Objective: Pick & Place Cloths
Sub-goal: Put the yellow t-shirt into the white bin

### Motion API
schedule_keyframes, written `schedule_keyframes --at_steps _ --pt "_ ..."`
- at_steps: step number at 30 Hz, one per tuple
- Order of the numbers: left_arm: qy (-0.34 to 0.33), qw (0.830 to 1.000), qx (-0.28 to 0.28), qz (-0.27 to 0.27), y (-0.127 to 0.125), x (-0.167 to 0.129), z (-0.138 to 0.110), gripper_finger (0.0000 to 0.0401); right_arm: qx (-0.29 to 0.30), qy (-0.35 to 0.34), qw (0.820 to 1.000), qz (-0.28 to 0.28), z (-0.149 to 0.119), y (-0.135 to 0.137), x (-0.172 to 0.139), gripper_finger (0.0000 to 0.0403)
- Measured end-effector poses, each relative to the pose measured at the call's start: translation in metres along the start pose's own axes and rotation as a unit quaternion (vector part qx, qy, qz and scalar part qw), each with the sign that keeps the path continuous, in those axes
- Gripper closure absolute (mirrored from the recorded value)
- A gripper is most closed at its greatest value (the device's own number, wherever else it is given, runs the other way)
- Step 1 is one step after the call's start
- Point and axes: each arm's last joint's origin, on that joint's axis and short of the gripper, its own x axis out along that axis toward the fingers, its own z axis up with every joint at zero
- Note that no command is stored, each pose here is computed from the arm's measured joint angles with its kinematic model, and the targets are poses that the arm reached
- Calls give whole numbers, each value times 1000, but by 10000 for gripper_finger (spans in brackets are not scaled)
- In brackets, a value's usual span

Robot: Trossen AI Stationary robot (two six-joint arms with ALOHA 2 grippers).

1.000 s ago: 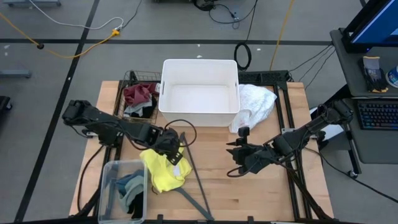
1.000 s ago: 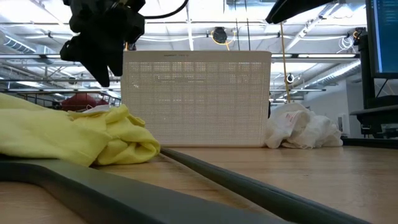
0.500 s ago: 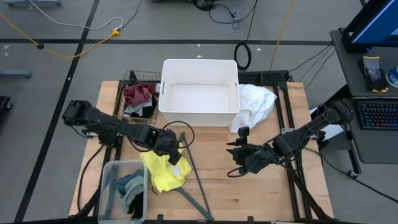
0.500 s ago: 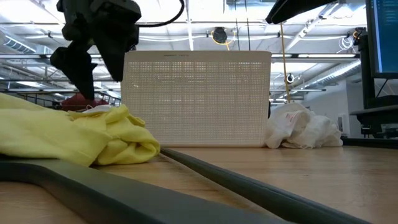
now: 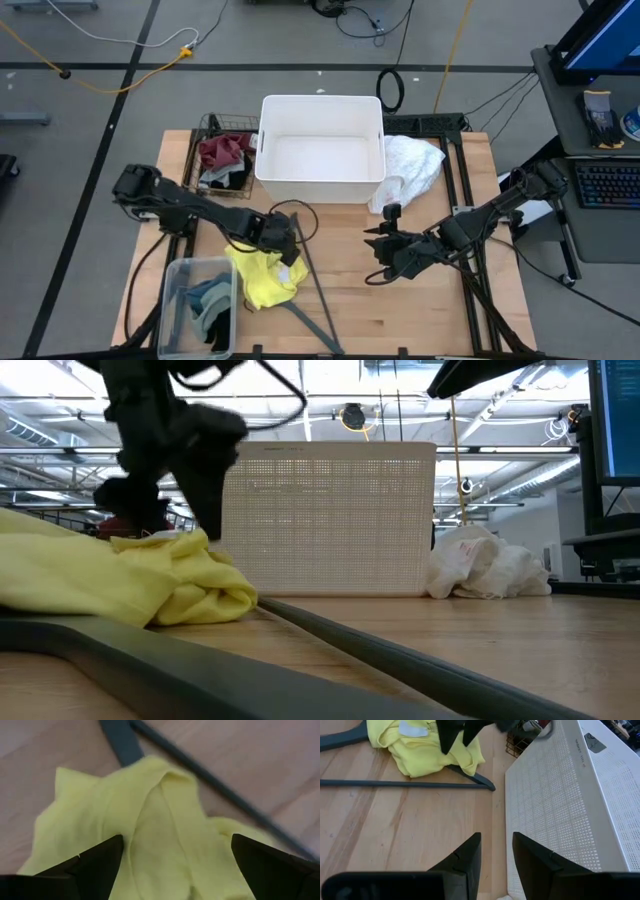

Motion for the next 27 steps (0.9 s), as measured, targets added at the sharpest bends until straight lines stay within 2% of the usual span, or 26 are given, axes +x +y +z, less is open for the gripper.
schedule_keyframes --at_steps 7,12,15,23,27 --pt "29 997 13 64 1 43 -6 28 2 -1 1000 0 0 0 0 298" --pt "38 995 41 82 2 54 -8 58 2 -1 1000 0 0 0 0 298" --pt "34 994 50 86 3 53 -8 102 2 -1 1000 0 0 0 0 298" --pt "-5 997 32 70 2 41 -4 275 1 -1 1000 0 0 0 0 298" --pt "-27 998 31 55 1 28 -1 340 1 -1 1000 0 0 0 0 298"
